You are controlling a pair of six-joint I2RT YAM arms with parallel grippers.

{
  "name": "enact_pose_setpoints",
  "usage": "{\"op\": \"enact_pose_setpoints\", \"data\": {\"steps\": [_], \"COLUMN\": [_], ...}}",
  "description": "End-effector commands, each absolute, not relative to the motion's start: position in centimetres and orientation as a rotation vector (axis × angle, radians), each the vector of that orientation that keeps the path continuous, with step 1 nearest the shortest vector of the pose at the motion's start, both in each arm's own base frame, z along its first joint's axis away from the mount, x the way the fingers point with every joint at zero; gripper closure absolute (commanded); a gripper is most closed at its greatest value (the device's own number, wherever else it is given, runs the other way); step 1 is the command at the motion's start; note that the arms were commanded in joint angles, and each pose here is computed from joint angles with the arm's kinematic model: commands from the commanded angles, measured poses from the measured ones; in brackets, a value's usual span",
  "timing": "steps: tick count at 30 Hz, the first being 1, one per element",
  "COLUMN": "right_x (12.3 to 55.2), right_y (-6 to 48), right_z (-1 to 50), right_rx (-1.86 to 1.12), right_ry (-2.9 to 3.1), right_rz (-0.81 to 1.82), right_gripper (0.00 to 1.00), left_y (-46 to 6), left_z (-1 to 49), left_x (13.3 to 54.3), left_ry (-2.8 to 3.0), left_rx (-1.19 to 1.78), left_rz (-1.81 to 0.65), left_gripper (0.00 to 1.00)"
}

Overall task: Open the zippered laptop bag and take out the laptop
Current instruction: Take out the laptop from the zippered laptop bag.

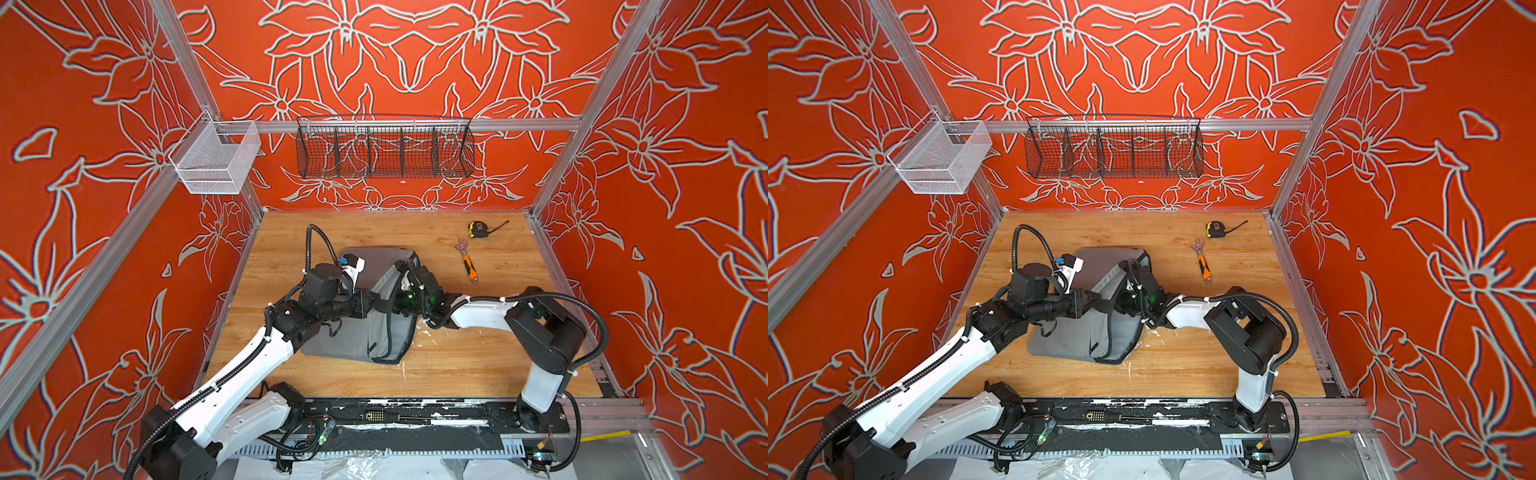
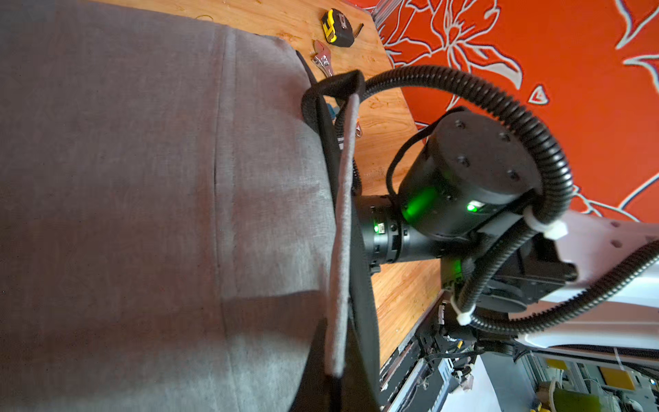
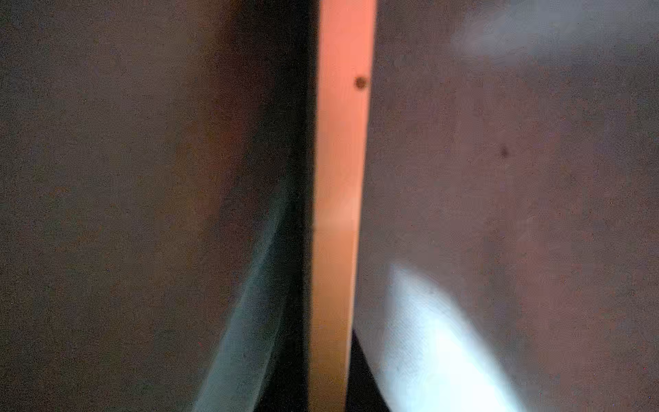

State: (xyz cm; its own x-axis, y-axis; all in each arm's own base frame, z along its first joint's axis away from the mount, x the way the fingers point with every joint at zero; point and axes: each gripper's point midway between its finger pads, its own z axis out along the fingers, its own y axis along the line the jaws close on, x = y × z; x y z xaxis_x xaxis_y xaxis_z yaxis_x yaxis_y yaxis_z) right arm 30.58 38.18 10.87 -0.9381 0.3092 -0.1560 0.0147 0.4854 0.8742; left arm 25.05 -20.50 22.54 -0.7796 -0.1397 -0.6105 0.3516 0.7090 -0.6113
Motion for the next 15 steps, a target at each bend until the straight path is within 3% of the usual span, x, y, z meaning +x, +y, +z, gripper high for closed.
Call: {"op": "enact_pose_setpoints", "data": {"steps": [1, 10, 15], "right_x": [31.3, 31.3, 30.8], "right_y": [36.9, 31.6, 32.3], "right_z": [12.8, 12.4, 11.1], "right_rx": [0.167, 0.251, 0.224], "right_ry": [2.407, 2.425, 2.486], "right_rz": [1.321, 1.295, 1.299], "right_gripper": [1.0, 1.0, 1.0], "left_y": [-19.3, -18.2, -18.5], "left_z": [22.2, 20.7, 20.4], "left_x": [25.0, 26.0, 26.7], "left_ry": [2.258, 2.28, 2.285], "left_rx": [0.124, 0.066, 0.034], "left_rz": [-0.937, -0.905, -0.921], "left_gripper": [1.0, 1.0, 1.0]}}
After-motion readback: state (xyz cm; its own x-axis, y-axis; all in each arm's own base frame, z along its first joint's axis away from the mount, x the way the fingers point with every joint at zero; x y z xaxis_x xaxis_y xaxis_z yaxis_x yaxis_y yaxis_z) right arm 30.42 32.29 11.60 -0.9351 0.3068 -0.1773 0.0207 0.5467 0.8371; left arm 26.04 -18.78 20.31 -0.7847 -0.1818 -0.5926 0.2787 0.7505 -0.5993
